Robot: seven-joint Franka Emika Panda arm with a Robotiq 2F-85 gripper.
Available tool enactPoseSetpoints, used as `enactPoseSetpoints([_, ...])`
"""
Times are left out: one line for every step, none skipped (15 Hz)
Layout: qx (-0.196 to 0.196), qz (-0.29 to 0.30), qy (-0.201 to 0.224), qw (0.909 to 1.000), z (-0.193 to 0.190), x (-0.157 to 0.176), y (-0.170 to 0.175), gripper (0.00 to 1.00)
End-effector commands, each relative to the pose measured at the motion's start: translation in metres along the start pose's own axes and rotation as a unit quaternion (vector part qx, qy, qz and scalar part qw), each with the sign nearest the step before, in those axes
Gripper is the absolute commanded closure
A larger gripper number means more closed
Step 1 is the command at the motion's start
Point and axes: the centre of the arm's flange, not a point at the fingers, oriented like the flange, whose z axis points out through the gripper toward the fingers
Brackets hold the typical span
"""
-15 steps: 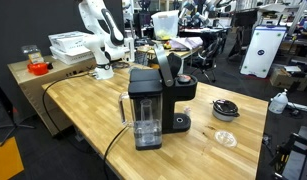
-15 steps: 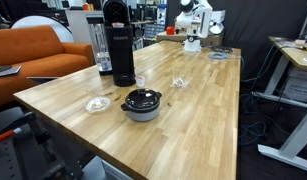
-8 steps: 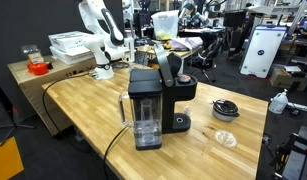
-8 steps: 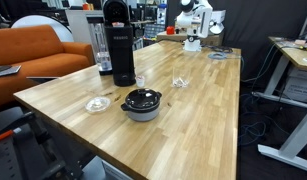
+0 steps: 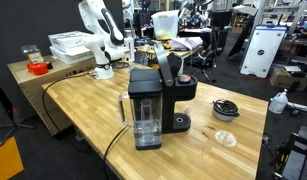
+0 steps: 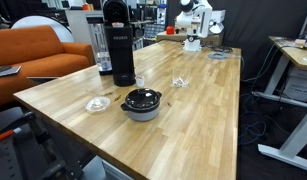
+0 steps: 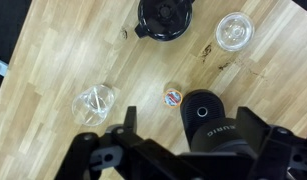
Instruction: Remove the capsule coffee from the coffee maker and place it on the table
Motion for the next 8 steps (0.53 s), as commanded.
enactPoseSetpoints([0.000,0.001,0.000,1.0000,0.000,-0.001,0.001,0.00])
enactPoseSetpoints([0.000,0.001,0.000,1.0000,0.000,-0.001,0.000,0.00])
enactPoseSetpoints([0.000,0.000,0.000,1.0000,0.000,0.000,0.000,0.00])
enactPoseSetpoints([0.000,0.000,0.000,1.0000,0.000,0.000,0.000,0.00])
enactPoseSetpoints([0.003,0.003,0.004,1.0000,0.001,-0.002,0.001,0.00])
enactPoseSetpoints([0.019,-0.014,0.030,0.9993,0.002,0.002,-0.001,0.00])
enactPoseSetpoints([0.023,-0.027,0.043,0.9984,0.002,0.006,-0.004,0.00])
enactPoseSetpoints([0.026,-0.044,0.055,0.9972,0.001,0.014,-0.008,0.00])
